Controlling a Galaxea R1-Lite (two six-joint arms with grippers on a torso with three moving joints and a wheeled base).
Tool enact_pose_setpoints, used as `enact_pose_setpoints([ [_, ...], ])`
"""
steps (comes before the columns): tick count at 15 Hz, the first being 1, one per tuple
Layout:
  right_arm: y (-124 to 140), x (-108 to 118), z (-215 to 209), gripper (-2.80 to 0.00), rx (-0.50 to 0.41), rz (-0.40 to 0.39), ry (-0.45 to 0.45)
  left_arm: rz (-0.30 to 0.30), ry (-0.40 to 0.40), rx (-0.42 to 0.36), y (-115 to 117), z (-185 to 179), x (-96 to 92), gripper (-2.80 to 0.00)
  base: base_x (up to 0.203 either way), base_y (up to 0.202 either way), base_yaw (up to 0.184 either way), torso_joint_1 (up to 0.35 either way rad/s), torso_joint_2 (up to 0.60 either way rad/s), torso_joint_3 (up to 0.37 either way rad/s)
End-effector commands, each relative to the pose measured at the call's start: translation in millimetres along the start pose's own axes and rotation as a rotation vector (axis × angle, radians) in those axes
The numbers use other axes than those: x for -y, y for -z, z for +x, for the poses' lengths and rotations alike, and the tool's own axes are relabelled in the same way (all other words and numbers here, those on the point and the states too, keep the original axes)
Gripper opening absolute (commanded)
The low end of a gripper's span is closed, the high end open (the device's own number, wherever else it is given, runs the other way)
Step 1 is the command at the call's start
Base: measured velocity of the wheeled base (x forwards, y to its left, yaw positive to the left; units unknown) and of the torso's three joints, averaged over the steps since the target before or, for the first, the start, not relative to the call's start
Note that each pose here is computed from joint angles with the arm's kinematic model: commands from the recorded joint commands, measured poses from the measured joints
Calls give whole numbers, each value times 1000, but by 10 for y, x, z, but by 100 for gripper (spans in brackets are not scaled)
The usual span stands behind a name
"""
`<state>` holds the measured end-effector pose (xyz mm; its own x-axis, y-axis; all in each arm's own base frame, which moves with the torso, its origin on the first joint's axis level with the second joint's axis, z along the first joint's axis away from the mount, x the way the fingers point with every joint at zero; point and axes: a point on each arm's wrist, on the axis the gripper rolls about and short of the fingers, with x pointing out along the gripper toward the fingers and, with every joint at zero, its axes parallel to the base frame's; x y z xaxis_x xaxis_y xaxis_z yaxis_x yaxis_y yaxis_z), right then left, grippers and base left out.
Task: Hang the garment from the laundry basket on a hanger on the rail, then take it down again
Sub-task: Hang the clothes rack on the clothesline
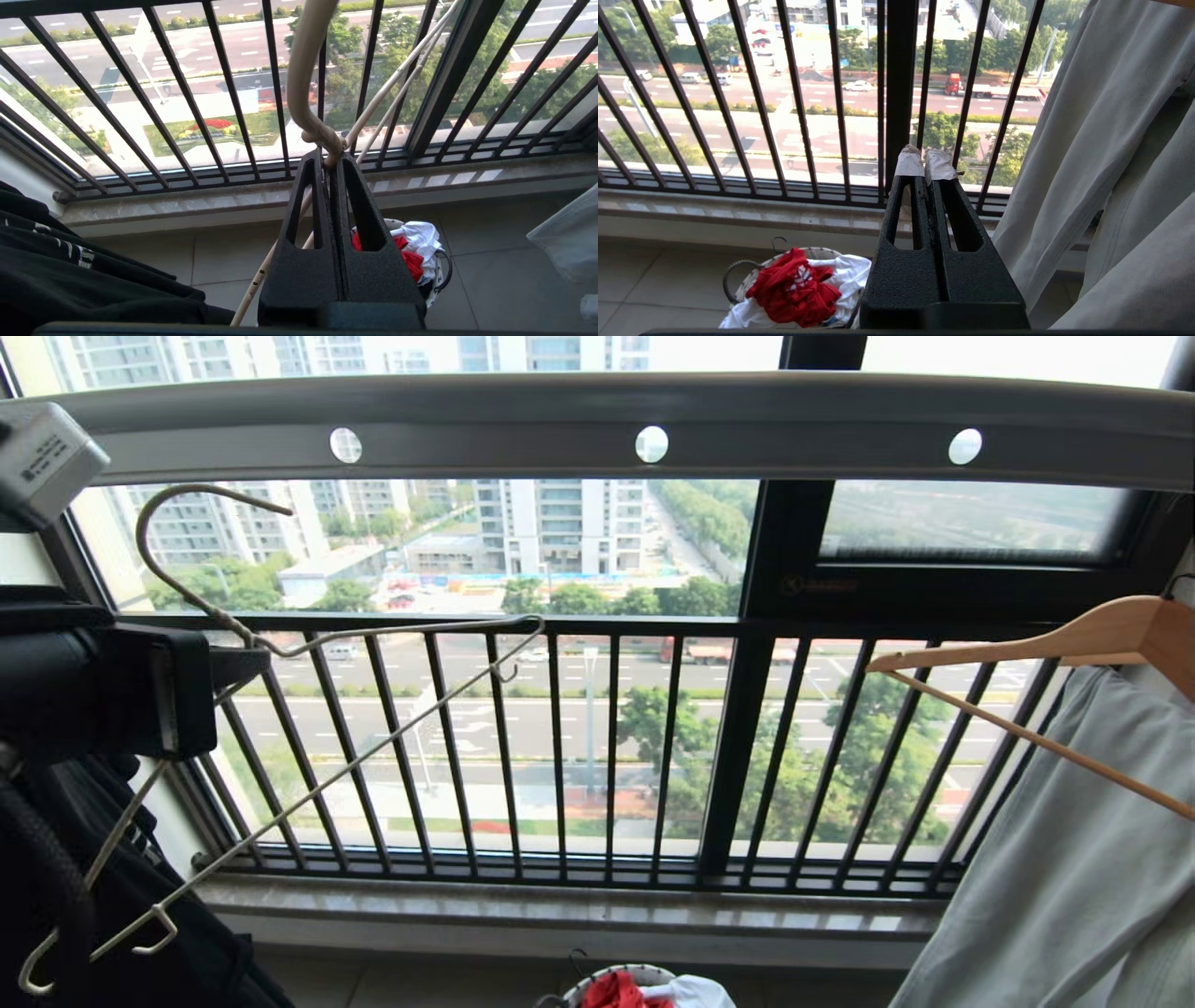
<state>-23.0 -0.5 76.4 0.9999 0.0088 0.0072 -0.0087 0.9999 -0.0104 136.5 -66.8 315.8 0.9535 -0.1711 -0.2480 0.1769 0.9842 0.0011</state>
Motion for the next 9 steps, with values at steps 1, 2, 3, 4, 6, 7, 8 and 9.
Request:
enact_pose_setpoints([
  [1,0,0,1,-280,-1,0,0,4,-44,4,-83,212,71,-280,0,0,0,0,0,0],
  [2,1,0,3,-280,-3,0,0,3,-55,24,-106,214,72,-280,0,0,0,0,0,0],
  [3,-1,0,2,-280,-3,0,0,8,-65,34,-116,208,69,-280,0,0,0,0,0,0],
  [4,-1,0,2,-280,-3,0,0,11,-71,45,-131,209,69,-280,0,0,0,0,0,0],
  [6,0,0,2,-280,-2,0,1,24,-79,67,-172,264,87,-280,0,0,0,0,0,0],
  [7,1,0,3,-280,-3,0,0,24,-87,77,-207,296,97,-280,0,0,0,0,0,0],
  [8,2,0,3,-280,-4,0,0,24,-96,80,-233,325,107,-280,0,0,0,0,0,0],
  [9,0,0,2,-280,-3,0,0,29,-99,81,-255,355,118,-280,0,0,0,0,0,0],
])
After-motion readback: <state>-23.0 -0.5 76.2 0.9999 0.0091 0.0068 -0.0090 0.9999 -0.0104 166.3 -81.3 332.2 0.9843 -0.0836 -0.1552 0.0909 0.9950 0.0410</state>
